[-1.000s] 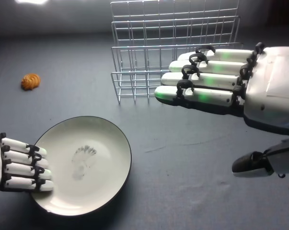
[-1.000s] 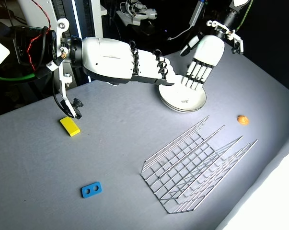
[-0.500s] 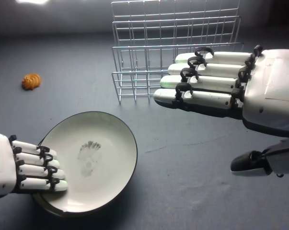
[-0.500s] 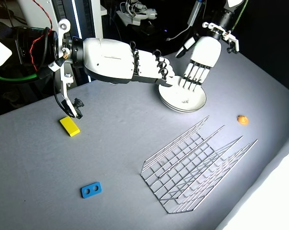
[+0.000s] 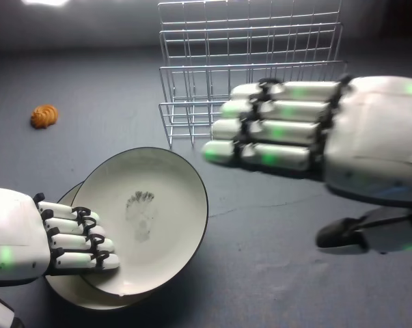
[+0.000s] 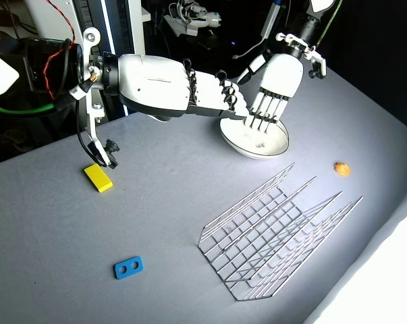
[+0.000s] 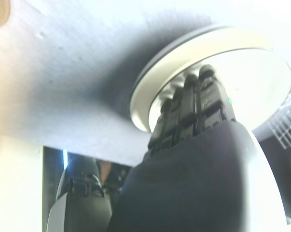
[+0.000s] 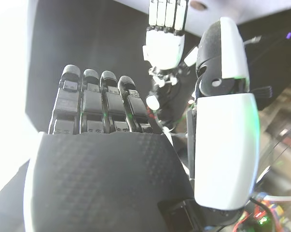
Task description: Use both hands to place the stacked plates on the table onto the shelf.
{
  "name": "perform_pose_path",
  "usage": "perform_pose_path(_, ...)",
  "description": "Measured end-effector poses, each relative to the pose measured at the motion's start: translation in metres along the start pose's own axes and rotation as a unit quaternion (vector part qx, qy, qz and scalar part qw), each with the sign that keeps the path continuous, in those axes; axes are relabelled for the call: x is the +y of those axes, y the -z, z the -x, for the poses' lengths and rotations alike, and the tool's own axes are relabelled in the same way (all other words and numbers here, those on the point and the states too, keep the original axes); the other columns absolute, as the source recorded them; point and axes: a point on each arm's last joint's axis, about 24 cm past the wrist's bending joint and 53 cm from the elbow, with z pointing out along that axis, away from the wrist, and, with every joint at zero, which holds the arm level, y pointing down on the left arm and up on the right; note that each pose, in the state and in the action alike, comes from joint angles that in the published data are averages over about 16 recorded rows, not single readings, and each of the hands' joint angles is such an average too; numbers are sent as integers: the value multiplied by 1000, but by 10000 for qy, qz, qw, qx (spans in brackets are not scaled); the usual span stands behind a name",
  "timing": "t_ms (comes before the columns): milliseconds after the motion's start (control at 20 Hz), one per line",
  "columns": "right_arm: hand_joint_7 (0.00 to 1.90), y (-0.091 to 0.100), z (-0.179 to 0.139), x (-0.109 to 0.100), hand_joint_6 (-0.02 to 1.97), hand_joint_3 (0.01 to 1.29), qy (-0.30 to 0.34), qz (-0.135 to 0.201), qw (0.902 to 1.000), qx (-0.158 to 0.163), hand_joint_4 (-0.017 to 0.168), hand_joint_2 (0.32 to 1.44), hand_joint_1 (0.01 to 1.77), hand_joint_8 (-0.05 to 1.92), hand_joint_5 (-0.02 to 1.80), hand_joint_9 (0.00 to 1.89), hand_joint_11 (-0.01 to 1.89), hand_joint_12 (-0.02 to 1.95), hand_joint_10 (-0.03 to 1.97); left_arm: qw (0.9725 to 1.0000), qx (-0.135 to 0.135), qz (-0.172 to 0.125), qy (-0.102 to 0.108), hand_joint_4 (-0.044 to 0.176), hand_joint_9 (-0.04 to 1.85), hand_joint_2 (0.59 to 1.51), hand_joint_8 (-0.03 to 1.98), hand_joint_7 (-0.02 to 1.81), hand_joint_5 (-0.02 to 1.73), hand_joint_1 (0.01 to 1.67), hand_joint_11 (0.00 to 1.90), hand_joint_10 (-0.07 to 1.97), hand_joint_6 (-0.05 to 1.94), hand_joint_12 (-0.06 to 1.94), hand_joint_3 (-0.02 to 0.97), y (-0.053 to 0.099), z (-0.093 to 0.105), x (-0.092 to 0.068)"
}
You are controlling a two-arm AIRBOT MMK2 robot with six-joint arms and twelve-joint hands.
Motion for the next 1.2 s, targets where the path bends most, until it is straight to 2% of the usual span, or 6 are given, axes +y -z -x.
perform_pose_path(650, 21, -63, -31, 2, 18, 21, 879, 179, 9953, 373, -2, 946, 1047, 14, 25, 13, 26, 33, 5, 9977, -405, 43, 546, -3, 17, 1105, -16, -6, -6, 21, 14, 7, -13, 6, 22, -14, 20, -17)
perform_pose_path(850, 21, -73, -31, -2, 18, 21, 986, 152, 9943, 374, -2, 946, 1069, 13, 30, 14, 26, 86, 6, 9969, -469, 46, 623, -3, 17, 1103, -15, -3, -5, 21, 15, 7, -12, 6, 22, -16, 23, -20)
perform_pose_path(1200, 34, -80, -26, -13, 18, 21, 1106, 47, 9933, 331, -2, 946, 1065, 13, 51, 45, 22, 359, 6, 9964, -513, 36, 673, -3, 13, 1100, -14, -1, -6, 21, 15, 7, -14, 6, 23, -17, 26, -22)
